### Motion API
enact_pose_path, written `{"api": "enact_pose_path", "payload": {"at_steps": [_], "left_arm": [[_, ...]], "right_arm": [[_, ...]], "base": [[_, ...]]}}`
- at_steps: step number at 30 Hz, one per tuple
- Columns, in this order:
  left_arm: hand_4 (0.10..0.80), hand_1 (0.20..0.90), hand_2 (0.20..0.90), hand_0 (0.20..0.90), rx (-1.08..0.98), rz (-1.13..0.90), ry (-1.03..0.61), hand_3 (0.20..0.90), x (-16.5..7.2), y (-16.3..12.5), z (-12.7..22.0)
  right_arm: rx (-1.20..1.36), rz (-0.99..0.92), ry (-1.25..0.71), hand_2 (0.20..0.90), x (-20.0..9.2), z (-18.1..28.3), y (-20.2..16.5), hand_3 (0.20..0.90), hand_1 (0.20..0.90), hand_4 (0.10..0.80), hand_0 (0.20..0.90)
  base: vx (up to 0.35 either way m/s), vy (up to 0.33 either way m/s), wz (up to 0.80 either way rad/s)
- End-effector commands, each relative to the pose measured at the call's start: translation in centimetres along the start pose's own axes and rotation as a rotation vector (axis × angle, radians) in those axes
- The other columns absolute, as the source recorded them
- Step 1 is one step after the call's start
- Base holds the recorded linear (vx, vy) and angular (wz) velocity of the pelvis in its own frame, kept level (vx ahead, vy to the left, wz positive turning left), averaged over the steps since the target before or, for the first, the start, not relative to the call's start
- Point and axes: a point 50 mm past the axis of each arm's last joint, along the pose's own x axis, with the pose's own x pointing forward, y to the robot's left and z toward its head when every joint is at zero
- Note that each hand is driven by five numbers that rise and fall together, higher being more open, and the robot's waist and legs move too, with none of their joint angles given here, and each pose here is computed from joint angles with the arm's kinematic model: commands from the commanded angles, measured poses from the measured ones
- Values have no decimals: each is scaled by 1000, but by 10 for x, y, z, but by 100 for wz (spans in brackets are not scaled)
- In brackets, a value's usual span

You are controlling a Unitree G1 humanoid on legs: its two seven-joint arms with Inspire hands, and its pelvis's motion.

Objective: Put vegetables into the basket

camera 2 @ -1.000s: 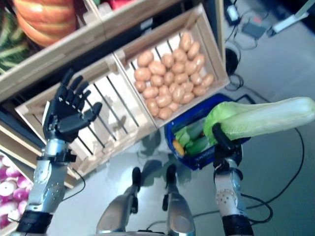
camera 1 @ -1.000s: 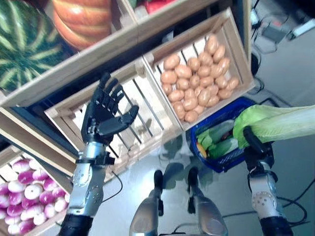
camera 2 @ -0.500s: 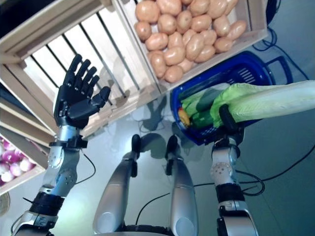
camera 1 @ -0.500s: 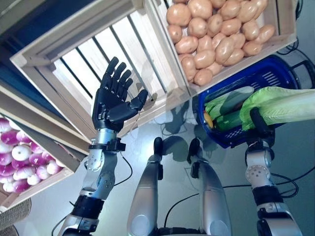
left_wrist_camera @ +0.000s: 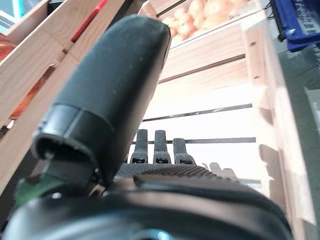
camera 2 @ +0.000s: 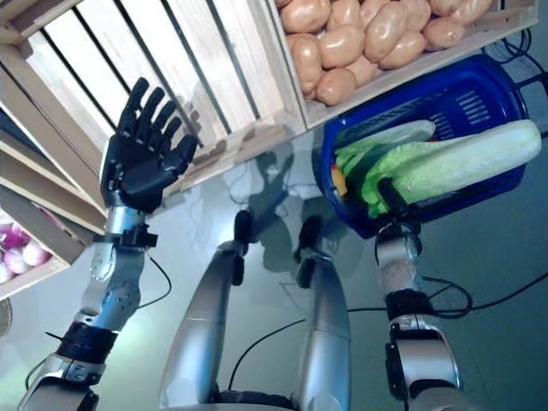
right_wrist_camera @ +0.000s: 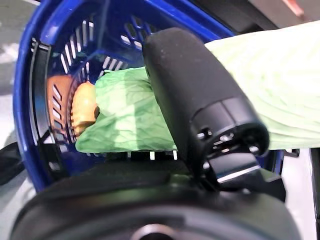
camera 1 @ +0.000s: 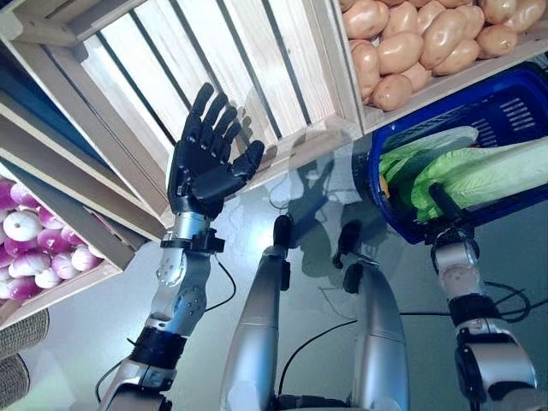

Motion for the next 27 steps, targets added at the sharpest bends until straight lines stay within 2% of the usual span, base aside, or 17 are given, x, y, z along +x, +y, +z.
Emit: {"api": "enact_pose_path", "payload": {"at_steps": [1,7,15,16,17,18,27], "left_arm": [[800,900,900,900,-52,-92,-185,900,11,-17,34],[800,900,900,900,-8,-90,-152,900,14,-17,31],[800,900,900,900,-13,-105,-154,900,14,-17,35],[800,900,900,900,15,-96,-150,900,15,-18,35],[800,900,900,900,21,-96,-150,900,15,-18,35],[800,900,900,900,23,-90,-139,900,16,-18,33],[800,900,900,900,31,-81,-137,900,16,-13,35]], "right_arm": [[-55,116,-127,300,2,53,14,300,300,400,300],[-48,-23,-107,300,13,73,6,300,300,400,300],[-89,-95,-122,300,13,85,11,300,300,400,300],[-87,-129,-124,366,14,85,8,366,366,444,366],[-83,-140,-122,460,14,86,7,460,460,507,460],[-69,-180,-116,900,15,88,3,900,900,800,900],[113,-345,-80,900,16,89,-15,900,900,800,900]], "base": [[0,0,0],[-4,0,3],[17,4,5],[-6,27,5],[2,36,1],[11,32,0],[-8,24,-3]]}}
